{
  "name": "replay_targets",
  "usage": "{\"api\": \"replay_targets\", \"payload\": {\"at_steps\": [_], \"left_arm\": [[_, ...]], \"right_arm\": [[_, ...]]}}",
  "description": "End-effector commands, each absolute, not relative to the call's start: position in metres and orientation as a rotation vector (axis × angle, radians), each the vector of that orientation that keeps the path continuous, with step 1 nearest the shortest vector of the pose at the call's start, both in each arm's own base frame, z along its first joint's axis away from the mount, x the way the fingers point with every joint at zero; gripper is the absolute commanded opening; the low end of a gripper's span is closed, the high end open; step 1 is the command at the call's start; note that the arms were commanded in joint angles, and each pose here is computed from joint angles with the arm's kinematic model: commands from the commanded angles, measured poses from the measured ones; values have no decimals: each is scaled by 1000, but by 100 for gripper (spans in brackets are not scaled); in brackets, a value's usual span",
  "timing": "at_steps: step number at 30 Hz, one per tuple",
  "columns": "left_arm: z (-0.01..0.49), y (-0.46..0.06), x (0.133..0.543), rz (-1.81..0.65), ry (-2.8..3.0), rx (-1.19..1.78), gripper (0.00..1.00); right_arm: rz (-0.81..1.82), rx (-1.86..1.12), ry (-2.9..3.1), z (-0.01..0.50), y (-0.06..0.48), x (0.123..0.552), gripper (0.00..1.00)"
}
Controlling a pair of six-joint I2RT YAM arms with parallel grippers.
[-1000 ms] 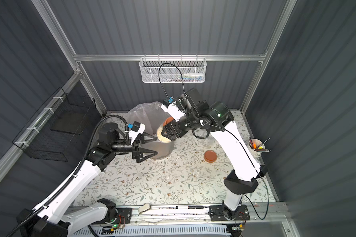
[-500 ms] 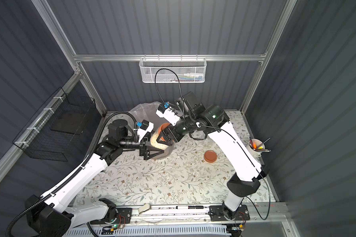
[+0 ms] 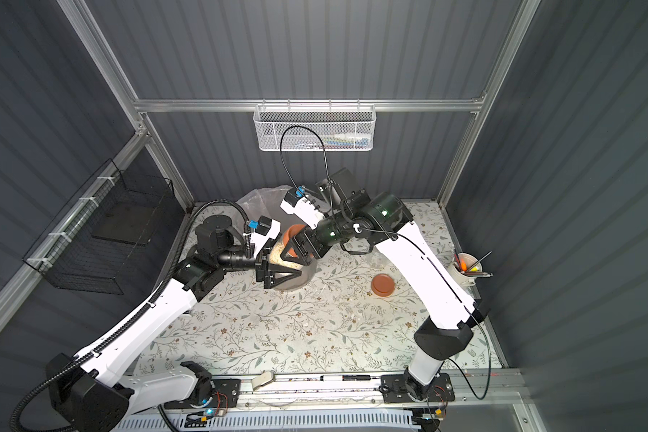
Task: Empty expired oatmeal from jars
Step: Pick up the jar from the center of the board.
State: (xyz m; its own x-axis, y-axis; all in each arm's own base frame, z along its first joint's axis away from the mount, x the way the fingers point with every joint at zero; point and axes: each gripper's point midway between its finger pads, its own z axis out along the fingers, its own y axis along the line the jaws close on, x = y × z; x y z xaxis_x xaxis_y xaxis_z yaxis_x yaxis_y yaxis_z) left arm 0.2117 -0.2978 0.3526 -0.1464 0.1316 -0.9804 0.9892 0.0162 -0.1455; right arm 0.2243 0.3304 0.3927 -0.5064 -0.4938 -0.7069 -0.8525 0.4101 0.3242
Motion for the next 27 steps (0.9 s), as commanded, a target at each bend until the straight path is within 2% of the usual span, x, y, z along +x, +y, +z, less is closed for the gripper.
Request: {"api": "replay_targets", "payload": {"at_steps": [1, 4, 8, 10, 13, 15, 18, 21, 22, 25, 26, 27], "left_arm": [[365, -301, 210, -1239, 1375, 1242, 91], [364, -301, 212, -1228, 1375, 1240, 76], [367, -300, 217, -1185, 1371, 1225, 42], [369, -300, 219, -1171, 1366, 1217, 34], [371, -300, 223, -1149, 1365, 1203, 17], [371, -299, 227, -1124, 1376, 1190, 0], [369, -296, 230, -1079, 1402, 1177, 0], [367, -294, 232, -1045, 1434, 1184, 0], [366, -294, 233, -1038, 1442, 1189, 0], [366, -294, 236, -1026, 1466, 1185, 2], [367, -293, 238, -1016, 1469, 1175, 21], [369, -293, 240, -1010, 1469, 1168, 47]], "right_arm": [[1022, -1140, 1989, 430, 339, 217, 36], [1020, -1136, 1991, 430, 338, 219, 36], [1016, -1124, 2002, 427, 338, 222, 36], [1013, -1120, 2007, 424, 337, 223, 36], [1012, -1109, 2016, 421, 336, 225, 42], [1003, -1093, 2021, 420, 333, 228, 51], [989, -1068, 2010, 424, 327, 231, 67], [987, -1050, 1989, 430, 325, 233, 72], [986, -1053, 1982, 431, 325, 233, 72], [998, -1063, 1985, 427, 328, 234, 59], [1006, -1064, 1990, 424, 330, 234, 54], [1015, -1065, 1992, 422, 332, 235, 50]]}}
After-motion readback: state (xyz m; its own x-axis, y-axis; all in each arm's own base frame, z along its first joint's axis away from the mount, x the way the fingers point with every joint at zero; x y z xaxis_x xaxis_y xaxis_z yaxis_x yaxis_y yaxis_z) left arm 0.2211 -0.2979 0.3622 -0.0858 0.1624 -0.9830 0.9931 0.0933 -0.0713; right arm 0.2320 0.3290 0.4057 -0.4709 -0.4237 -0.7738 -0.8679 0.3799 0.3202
